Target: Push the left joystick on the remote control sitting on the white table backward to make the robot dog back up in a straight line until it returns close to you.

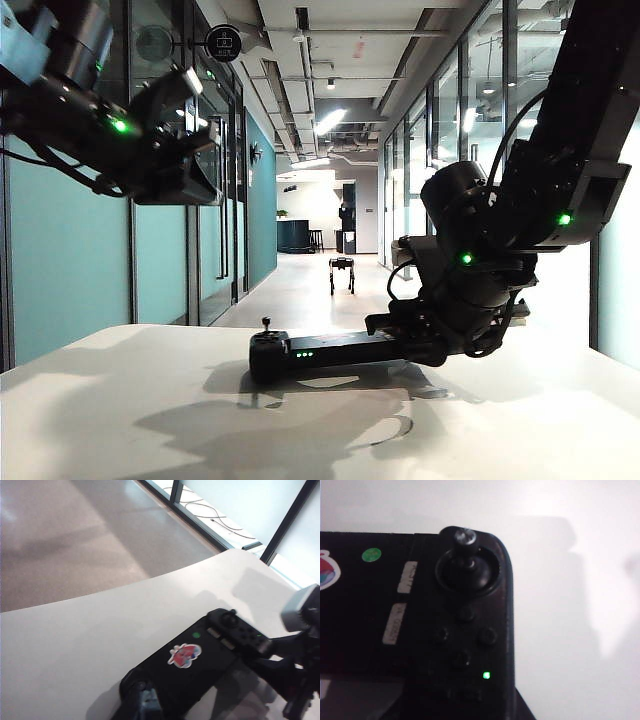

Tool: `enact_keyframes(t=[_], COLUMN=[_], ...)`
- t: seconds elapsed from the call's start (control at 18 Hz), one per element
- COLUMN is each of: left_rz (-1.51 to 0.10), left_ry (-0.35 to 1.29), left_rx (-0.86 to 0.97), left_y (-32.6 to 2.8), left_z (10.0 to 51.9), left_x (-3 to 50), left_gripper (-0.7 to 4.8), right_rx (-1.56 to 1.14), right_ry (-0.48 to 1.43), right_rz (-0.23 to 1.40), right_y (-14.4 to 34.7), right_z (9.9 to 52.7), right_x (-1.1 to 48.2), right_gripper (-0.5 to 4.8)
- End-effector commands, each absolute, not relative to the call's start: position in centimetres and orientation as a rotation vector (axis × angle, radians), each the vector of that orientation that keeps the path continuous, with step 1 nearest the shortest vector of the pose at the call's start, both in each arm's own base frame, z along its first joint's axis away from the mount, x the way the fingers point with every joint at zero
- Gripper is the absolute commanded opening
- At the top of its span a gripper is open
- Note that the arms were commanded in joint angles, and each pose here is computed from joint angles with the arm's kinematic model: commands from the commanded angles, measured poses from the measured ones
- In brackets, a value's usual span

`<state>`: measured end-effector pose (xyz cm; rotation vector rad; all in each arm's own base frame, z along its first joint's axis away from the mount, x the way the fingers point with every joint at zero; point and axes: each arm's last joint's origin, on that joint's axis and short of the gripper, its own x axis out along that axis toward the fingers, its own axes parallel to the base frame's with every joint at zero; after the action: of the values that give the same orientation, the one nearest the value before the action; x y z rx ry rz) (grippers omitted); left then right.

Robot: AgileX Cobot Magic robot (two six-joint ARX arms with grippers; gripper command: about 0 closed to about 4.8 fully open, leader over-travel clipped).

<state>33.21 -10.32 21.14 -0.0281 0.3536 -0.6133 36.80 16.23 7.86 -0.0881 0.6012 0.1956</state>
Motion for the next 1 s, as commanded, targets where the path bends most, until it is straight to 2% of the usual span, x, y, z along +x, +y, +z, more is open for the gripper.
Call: enact_keyframes(t=[0.06, 0.39, 0.72, 1.0], left_rz=[-0.632, -0.723, -0.788, -0.827], left_ry=[0.358, 0.411, 0.438, 0.462], left_rx=[-0.007, 0.012, 0.0, 0.04], left_y=[-10.6, -11.4, -13.2, -13.1], left_z=[20.4, 16.3, 14.5, 12.2], left_x=[34.0, 36.0, 42.1, 44.8], left_gripper=[-0.06, -0.06, -0.06, -0.06], right_rx=[-0.06, -0.023, -0.026, -0.033], right_ry=[0.545, 0.543, 0.55, 0.563], right_rz=[0.132, 0.093, 0.092, 0.088], right_y=[16.4, 16.4, 16.3, 16.3], right_z=[8.8, 8.8, 8.7, 8.6], right_x=[37.1, 37.0, 37.0, 36.9], right_gripper=[1.57, 1.57, 1.57, 1.57])
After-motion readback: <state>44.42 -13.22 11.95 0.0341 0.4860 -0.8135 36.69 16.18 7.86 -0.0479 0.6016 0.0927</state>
